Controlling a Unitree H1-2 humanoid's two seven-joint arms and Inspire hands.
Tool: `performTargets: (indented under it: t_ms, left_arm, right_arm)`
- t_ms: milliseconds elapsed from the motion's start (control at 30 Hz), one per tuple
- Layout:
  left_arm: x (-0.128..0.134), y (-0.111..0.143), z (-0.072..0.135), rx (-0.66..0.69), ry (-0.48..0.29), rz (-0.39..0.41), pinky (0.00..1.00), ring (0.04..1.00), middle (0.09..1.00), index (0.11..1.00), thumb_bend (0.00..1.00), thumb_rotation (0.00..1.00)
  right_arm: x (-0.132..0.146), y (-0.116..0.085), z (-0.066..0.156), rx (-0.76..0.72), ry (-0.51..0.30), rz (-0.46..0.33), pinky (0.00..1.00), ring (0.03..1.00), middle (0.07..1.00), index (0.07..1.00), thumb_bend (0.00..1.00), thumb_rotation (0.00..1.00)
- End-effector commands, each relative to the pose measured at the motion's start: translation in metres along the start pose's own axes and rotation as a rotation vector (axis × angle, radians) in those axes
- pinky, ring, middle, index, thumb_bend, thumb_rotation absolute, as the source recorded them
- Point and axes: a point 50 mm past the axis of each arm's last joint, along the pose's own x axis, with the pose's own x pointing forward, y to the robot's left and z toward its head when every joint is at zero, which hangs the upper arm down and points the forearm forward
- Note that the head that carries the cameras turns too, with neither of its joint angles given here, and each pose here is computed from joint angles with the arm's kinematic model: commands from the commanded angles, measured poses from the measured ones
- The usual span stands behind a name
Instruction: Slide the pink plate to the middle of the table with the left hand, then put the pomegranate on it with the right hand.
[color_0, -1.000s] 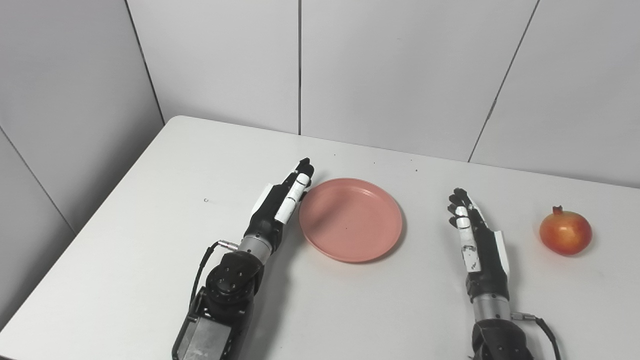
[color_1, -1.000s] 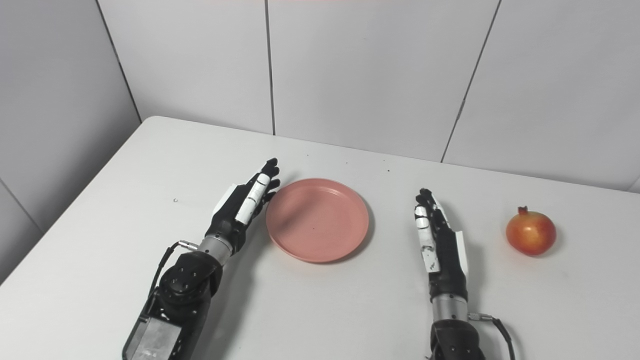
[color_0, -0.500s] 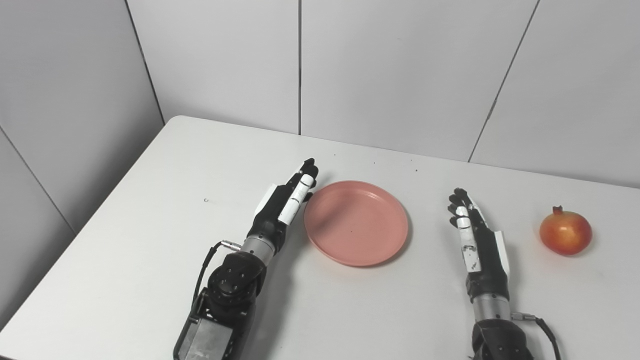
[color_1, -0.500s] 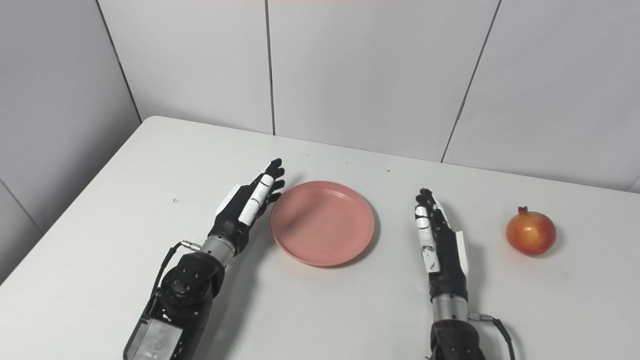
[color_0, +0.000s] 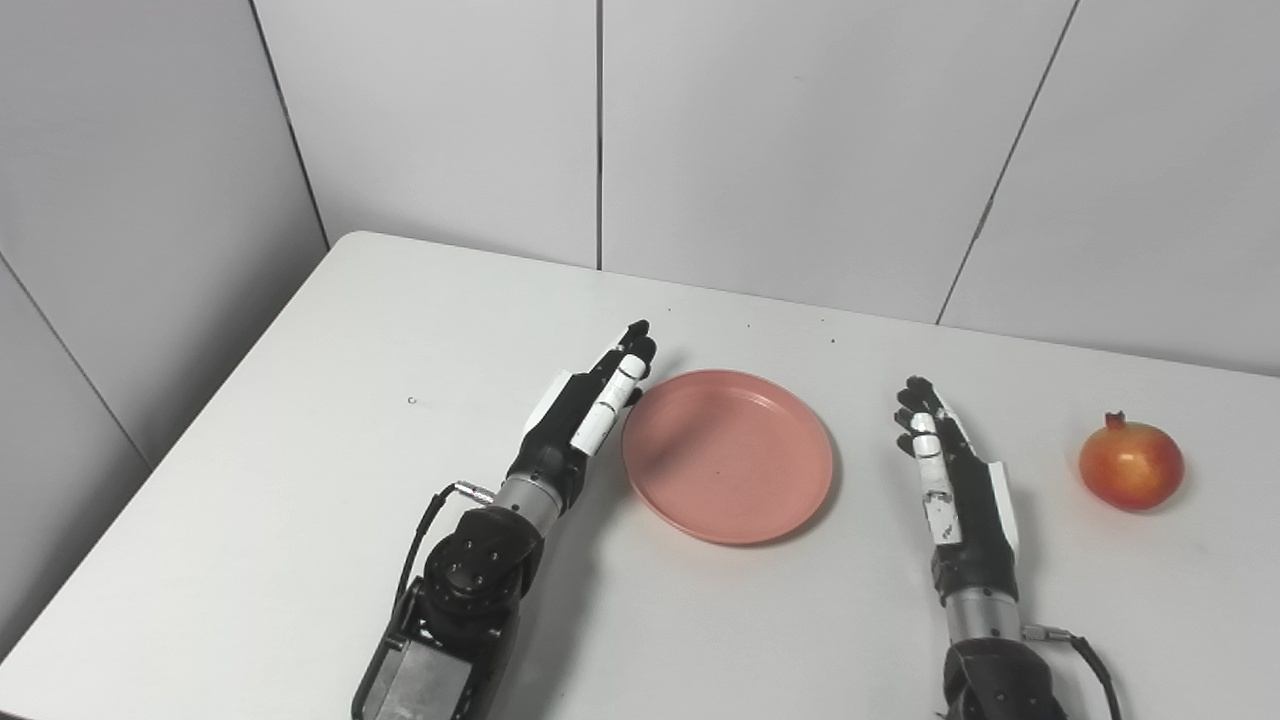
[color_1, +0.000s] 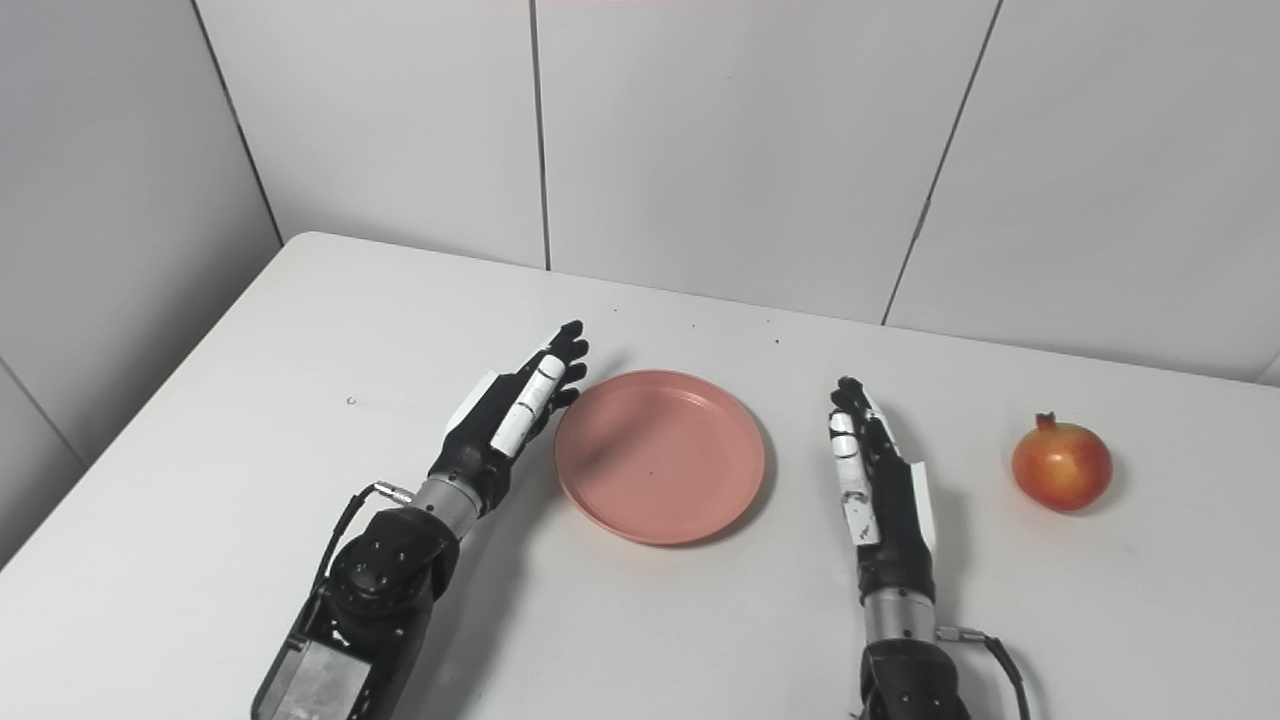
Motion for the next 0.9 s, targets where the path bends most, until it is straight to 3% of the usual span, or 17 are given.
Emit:
performTargets:
  t_ms: [0, 400, 867]
  left_arm:
    - [0.0028, -0.0040, 0.0140, 0.004, -0.063, -0.006, 0.93, 0.953, 0.966, 0.983, 0.70, 1.00]
    - [0.0031, -0.0095, 0.0147, 0.002, -0.065, -0.017, 0.93, 0.947, 0.961, 0.983, 0.69, 1.00]
    - [0.0035, -0.0133, 0.0135, 0.023, -0.040, -0.025, 0.94, 0.955, 0.967, 0.977, 0.70, 1.00]
  right_arm:
    - [-0.0030, 0.0026, -0.0018, 0.013, -0.003, -0.008, 0.89, 0.885, 0.887, 0.891, 0.43, 1.00]
    - [-0.0022, 0.0037, -0.0008, 0.018, -0.009, -0.007, 0.88, 0.879, 0.879, 0.887, 0.40, 0.99]
    - [-0.0028, 0.0045, -0.0010, 0.017, 0.001, -0.012, 0.88, 0.884, 0.883, 0.887, 0.43, 0.99]
